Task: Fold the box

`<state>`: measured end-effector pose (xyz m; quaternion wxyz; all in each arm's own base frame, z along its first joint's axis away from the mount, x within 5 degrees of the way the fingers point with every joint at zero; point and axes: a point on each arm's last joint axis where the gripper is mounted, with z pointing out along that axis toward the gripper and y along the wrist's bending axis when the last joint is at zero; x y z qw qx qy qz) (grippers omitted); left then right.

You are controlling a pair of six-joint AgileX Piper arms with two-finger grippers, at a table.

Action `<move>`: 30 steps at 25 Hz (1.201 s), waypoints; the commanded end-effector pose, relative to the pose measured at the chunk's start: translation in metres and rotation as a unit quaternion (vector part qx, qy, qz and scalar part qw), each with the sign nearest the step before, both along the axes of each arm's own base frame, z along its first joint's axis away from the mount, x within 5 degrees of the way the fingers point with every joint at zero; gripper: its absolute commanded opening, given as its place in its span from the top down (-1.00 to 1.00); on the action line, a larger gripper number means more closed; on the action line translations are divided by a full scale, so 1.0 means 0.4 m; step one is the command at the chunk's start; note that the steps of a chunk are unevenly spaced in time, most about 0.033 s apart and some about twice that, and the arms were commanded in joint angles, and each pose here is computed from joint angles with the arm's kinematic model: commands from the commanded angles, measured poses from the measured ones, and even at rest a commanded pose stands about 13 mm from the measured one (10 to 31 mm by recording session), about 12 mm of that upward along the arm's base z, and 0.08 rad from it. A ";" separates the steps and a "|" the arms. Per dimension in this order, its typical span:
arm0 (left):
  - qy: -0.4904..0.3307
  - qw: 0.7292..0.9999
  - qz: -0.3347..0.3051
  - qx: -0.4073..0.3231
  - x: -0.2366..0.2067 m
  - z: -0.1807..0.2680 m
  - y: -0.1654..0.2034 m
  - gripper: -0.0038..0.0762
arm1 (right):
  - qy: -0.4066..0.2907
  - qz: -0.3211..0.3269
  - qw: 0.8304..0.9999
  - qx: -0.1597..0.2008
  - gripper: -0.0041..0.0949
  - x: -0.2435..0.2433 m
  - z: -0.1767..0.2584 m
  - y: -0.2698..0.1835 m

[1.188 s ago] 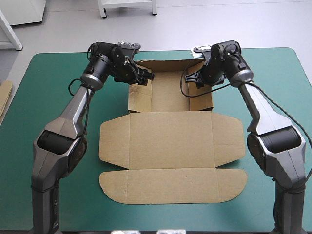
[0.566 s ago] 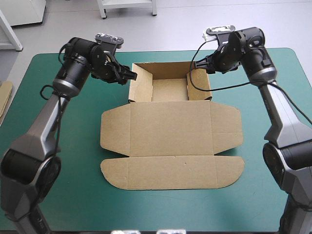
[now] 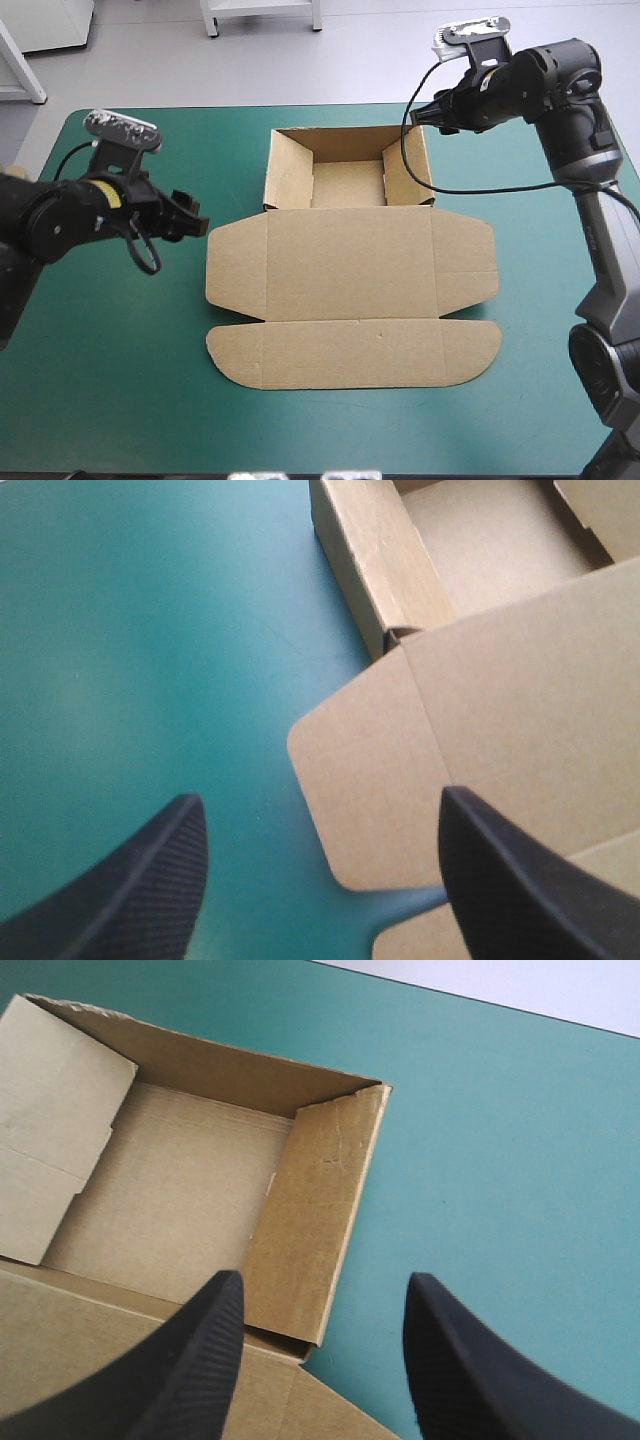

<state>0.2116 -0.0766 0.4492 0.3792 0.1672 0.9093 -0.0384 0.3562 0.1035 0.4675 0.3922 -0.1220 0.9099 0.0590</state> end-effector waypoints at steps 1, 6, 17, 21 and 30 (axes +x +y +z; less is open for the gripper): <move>-0.047 0.999 -0.007 -0.013 -0.080 0.020 0.028 -0.28 | -0.026 -0.006 0.999 -0.019 -0.07 -0.011 0.029 -0.013; -0.069 0.997 -0.005 -0.026 -0.210 -0.011 0.080 -0.28 | -0.026 -0.022 0.999 -0.020 -0.54 0.062 -0.028 0.000; -0.099 0.995 0.000 -0.032 -0.363 -0.063 0.144 -0.28 | 0.070 -0.043 0.996 -0.026 -0.54 0.228 -0.270 0.047; -0.100 0.995 0.002 -0.029 -0.363 -0.062 0.146 -0.28 | 0.091 -0.044 0.995 -0.008 -0.49 0.276 -0.333 0.057; -0.101 0.994 0.003 -0.028 -0.362 -0.062 0.146 -0.28 | 0.094 -0.018 0.995 -0.024 0.71 0.305 -0.362 0.049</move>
